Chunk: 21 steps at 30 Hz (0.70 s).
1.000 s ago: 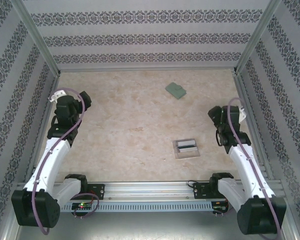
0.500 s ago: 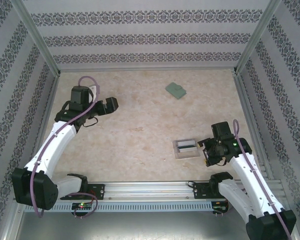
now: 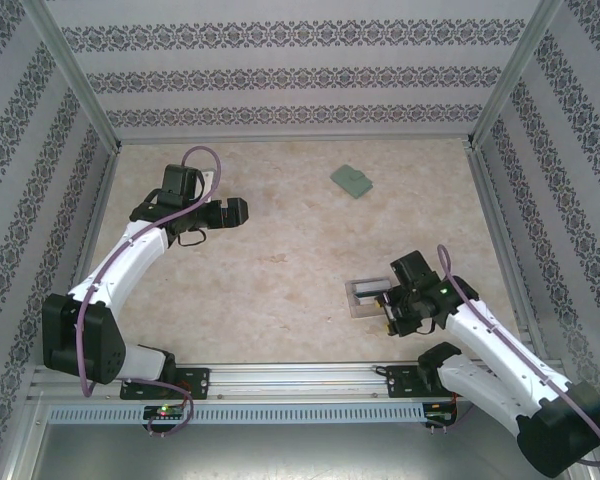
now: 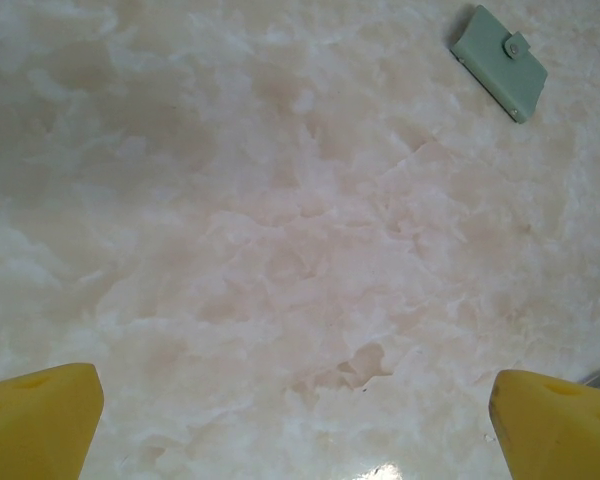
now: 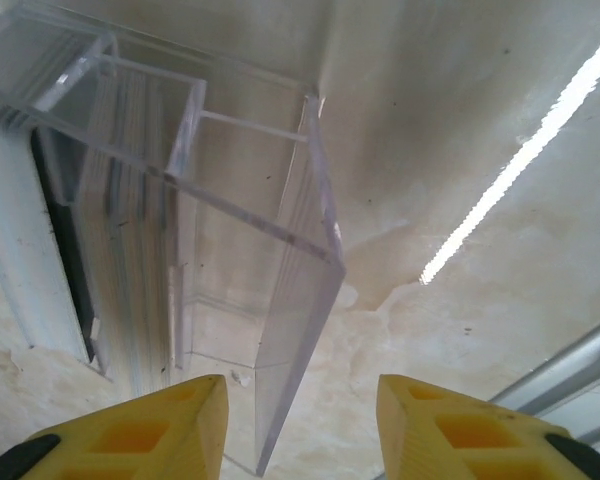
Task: Put the credit cards into the card holder
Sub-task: Move the storage box to the center of the table.
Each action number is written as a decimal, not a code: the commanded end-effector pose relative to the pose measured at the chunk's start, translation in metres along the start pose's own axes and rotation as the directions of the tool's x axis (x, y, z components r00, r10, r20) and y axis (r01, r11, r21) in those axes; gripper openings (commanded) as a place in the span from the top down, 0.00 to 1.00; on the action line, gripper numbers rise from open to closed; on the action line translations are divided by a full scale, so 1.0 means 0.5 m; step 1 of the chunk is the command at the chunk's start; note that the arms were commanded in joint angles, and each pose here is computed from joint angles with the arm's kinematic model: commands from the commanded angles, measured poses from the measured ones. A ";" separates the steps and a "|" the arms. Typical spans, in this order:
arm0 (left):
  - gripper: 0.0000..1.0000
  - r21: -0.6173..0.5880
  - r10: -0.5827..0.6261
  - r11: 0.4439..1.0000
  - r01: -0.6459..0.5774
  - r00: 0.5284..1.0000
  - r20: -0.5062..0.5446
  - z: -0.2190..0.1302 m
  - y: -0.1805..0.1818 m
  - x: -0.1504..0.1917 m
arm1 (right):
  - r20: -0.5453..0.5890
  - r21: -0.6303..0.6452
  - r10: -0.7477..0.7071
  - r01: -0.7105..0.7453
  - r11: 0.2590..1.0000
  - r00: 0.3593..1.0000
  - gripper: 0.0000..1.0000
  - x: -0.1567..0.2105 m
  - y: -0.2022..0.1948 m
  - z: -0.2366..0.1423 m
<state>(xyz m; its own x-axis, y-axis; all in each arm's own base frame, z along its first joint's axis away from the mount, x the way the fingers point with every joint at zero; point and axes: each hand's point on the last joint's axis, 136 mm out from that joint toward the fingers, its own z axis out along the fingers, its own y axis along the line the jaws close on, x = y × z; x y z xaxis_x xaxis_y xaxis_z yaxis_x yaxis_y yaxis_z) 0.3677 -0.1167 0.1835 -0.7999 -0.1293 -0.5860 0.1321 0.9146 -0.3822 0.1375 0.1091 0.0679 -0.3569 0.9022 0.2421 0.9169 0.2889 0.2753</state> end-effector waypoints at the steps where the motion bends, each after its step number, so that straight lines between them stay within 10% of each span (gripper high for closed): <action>1: 0.00 0.012 0.033 0.999 -0.034 0.999 0.017 -0.016 -0.012 -0.007 | 0.023 -0.012 0.054 -0.054 0.998 0.998 0.59 -0.009 -0.001 0.025; 12: 0.00 -0.033 0.053 0.998 -0.051 0.996 0.067 -0.036 0.001 -0.010 | 0.123 -0.127 -0.240 0.255 0.958 0.963 0.99 -0.023 0.101 0.034; 21: 0.00 -0.052 0.046 0.998 -0.043 0.996 0.071 -0.043 0.005 -0.014 | -0.028 -0.093 -0.837 0.832 0.546 0.546 1.00 0.054 0.272 0.010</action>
<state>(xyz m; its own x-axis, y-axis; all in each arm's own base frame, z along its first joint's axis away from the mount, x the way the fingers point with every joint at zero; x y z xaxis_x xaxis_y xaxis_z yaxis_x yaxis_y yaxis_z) 0.3635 -0.1062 0.1984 -0.7597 -0.1334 -0.6365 0.1221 0.9321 -0.3410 0.2276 0.1429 0.0762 -0.8229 0.5674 0.0316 0.5423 0.7675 0.3419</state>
